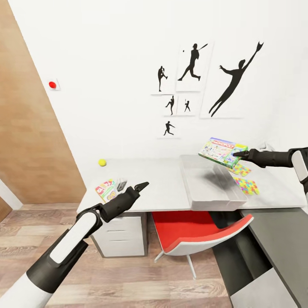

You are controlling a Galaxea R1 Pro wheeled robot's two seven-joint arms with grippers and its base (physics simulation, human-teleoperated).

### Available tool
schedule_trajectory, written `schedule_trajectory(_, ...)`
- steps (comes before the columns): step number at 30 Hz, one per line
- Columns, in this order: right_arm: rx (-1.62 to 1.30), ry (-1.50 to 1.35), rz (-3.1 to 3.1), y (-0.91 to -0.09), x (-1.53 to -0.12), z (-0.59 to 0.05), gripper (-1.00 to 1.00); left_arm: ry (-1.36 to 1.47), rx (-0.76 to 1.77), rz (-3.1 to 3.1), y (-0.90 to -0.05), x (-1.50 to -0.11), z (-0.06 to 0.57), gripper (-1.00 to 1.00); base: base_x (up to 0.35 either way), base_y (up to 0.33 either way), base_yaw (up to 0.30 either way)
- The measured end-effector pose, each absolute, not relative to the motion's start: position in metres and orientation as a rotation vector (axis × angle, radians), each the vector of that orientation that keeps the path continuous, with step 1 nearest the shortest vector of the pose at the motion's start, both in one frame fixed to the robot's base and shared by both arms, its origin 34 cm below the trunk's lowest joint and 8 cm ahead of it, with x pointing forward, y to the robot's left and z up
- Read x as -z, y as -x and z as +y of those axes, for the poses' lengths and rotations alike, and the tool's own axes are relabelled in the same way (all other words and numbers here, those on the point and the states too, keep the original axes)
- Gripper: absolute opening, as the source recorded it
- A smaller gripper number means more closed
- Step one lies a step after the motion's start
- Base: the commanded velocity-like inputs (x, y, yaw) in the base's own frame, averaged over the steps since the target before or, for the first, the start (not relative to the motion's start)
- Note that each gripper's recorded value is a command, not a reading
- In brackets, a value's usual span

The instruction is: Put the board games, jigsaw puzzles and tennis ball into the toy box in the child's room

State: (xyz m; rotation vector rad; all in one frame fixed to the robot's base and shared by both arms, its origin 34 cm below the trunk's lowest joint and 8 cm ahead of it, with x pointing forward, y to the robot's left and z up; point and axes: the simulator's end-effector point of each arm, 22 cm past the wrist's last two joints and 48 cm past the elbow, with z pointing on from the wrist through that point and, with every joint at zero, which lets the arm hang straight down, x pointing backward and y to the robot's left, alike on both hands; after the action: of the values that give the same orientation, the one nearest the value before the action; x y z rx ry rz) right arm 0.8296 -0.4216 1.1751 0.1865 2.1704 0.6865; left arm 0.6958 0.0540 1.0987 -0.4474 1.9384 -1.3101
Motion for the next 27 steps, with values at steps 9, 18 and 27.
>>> schedule_trajectory(9,-0.662,-0.188,2.165,-0.825,-1.179,-0.435,-1.00,0.496,1.339,1.883,-0.692,-1.107,0.070,1.00,0.094,-0.010,-0.004)
schedule_trajectory(18,-0.657,-0.188,2.170,-0.824,-1.177,-0.435,-1.00,0.498,1.335,1.881,-0.692,-1.106,0.072,1.00,0.288,-0.070,0.000)
schedule_trajectory(27,-0.654,-0.186,2.172,-0.824,-1.176,-0.435,-1.00,0.498,1.335,1.879,-0.692,-1.107,0.072,1.00,0.312,-0.124,0.000)
